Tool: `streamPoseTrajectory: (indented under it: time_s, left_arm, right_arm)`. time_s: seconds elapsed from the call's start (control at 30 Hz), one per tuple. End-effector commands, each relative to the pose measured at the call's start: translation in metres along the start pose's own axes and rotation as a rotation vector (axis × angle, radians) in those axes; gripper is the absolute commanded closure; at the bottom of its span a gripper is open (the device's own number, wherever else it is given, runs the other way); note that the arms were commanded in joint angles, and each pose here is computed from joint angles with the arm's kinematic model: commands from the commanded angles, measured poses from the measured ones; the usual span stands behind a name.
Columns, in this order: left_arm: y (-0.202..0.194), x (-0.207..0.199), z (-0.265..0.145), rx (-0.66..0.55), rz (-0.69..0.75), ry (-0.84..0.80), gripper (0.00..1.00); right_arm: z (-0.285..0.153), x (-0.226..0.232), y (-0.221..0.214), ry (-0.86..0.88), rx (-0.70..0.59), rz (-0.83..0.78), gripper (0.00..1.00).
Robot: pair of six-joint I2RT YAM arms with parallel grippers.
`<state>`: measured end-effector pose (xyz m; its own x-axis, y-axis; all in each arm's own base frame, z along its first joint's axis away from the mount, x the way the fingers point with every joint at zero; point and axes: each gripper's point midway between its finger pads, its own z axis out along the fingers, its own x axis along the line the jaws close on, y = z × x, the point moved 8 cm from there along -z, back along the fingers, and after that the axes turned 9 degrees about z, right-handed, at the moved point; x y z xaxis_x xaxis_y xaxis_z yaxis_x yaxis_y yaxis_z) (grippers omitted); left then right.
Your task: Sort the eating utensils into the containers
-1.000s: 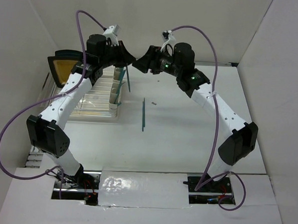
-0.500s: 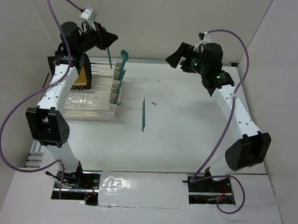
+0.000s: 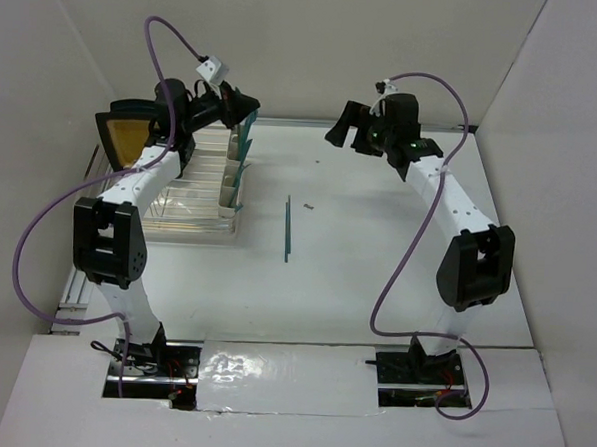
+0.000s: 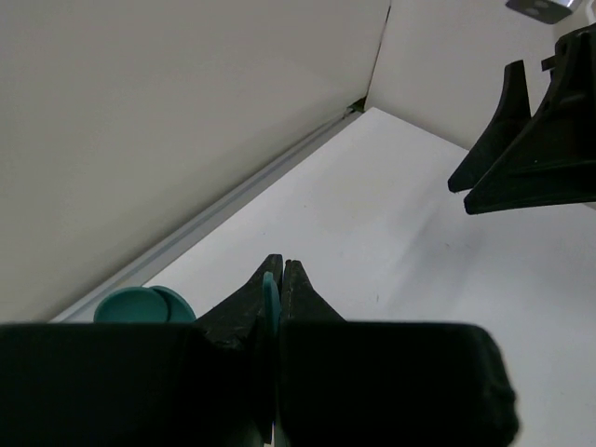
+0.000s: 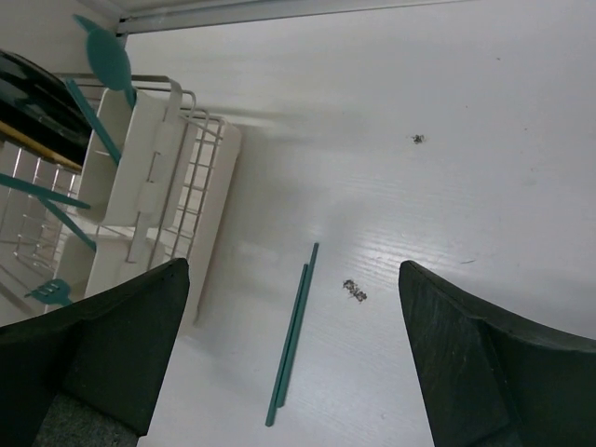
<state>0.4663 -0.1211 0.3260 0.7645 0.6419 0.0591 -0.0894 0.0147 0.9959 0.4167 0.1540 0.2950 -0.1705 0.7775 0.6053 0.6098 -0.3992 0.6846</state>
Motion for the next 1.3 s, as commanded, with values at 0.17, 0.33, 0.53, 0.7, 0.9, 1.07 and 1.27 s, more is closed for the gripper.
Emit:
streamPoseTrajectory:
  time_s: [0.17, 0.33, 0.53, 0.7, 0.9, 1.07, 1.27]
  left_arm:
    - [0.033, -0.001, -0.007, -0.108, 0.184, -0.004, 0.94]
    - [0.033, -0.005, -0.016, -0.095, 0.185, 0.029, 0.93]
    - [0.040, -0.012, -0.024, -0.093, 0.186, 0.035, 0.93]
    - [0.037, -0.020, -0.033, -0.079, 0.162, 0.057, 0.93]
    - [0.018, -0.028, -0.038, -0.054, 0.113, 0.034, 0.92]
    - [0.006, -0.031, -0.043, -0.065, 0.127, 0.011, 0.89]
    - [-0.007, -0.032, -0.045, -0.032, 0.087, 0.030, 0.83]
  right_arm:
    - [0.001, -0.002, 0.022, 0.013, -0.045, -0.018, 0.00]
    - [0.004, -0.002, 0.022, 0.032, -0.021, -0.008, 0.00]
    - [0.002, -0.001, 0.023, 0.028, -0.017, -0.005, 0.00]
    - [0.005, -0.003, 0.019, 0.020, 0.001, 0.007, 0.00]
    - [0.012, 0.001, 0.015, 0.040, 0.022, 0.014, 0.00]
    - [0.017, 0.004, 0.007, 0.020, 0.033, -0.015, 0.00]
    - [0.028, 0.016, -0.034, -0.070, 0.081, -0.032, 0.00]
